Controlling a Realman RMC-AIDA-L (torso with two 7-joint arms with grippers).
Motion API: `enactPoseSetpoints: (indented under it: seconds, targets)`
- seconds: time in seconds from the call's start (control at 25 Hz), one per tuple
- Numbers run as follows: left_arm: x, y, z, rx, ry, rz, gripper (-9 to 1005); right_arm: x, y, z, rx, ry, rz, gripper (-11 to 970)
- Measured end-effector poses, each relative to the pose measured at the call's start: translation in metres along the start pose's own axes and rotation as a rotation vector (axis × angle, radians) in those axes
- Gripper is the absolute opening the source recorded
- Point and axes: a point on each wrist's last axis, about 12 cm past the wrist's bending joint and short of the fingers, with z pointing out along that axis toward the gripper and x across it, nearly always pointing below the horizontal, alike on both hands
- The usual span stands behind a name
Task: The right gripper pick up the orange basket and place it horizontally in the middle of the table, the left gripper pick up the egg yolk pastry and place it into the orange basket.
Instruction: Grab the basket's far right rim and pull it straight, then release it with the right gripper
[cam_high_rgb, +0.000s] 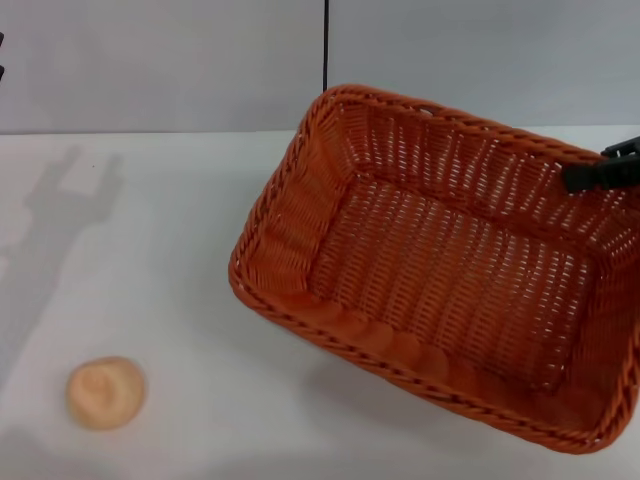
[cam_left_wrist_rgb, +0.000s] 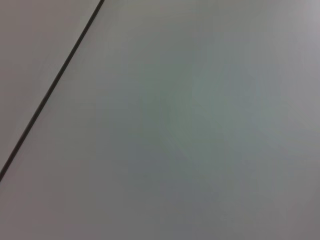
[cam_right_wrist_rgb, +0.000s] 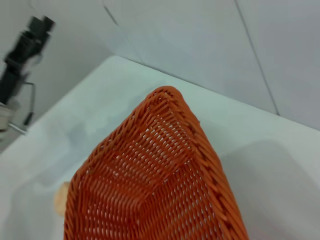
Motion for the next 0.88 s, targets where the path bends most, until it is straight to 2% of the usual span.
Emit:
enactPoseSetpoints:
  seconds: [0.32, 0.48, 0.64, 0.76, 0.8, 0.88]
  targets:
    - [0.000, 0.000, -0.001, -0.003, 0.001, -0.002, 580, -0.008, 0.006, -0.020, -0.033, 0.015, -0.057, 240]
    - [0.000, 0.000, -0.002, -0.004, 0.004, -0.002, 579, -0.022, 0.010, -0.030, -0.033, 0.043, -0.158, 248]
    - [0.001, 0.000, -0.001, 0.001, 0.004, -0.002, 578, -0.031, 0.013, -0.028, -0.050, 0.048, -0.240, 255]
    - [0.001, -0.002, 0.001, 0.006, 0.003, -0.005, 577, -0.041, 0.019, -0.017, -0.091, 0.053, -0.314, 261]
    - [0.001, -0.002, 0.001, 0.006, 0.003, -0.005, 576, -0.045, 0.021, -0.006, -0.122, 0.068, -0.345, 263]
    - [0.002, -0.002, 0.001, 0.007, 0.004, -0.005, 576, -0.046, 0.023, -0.001, -0.138, 0.077, -0.358, 267]
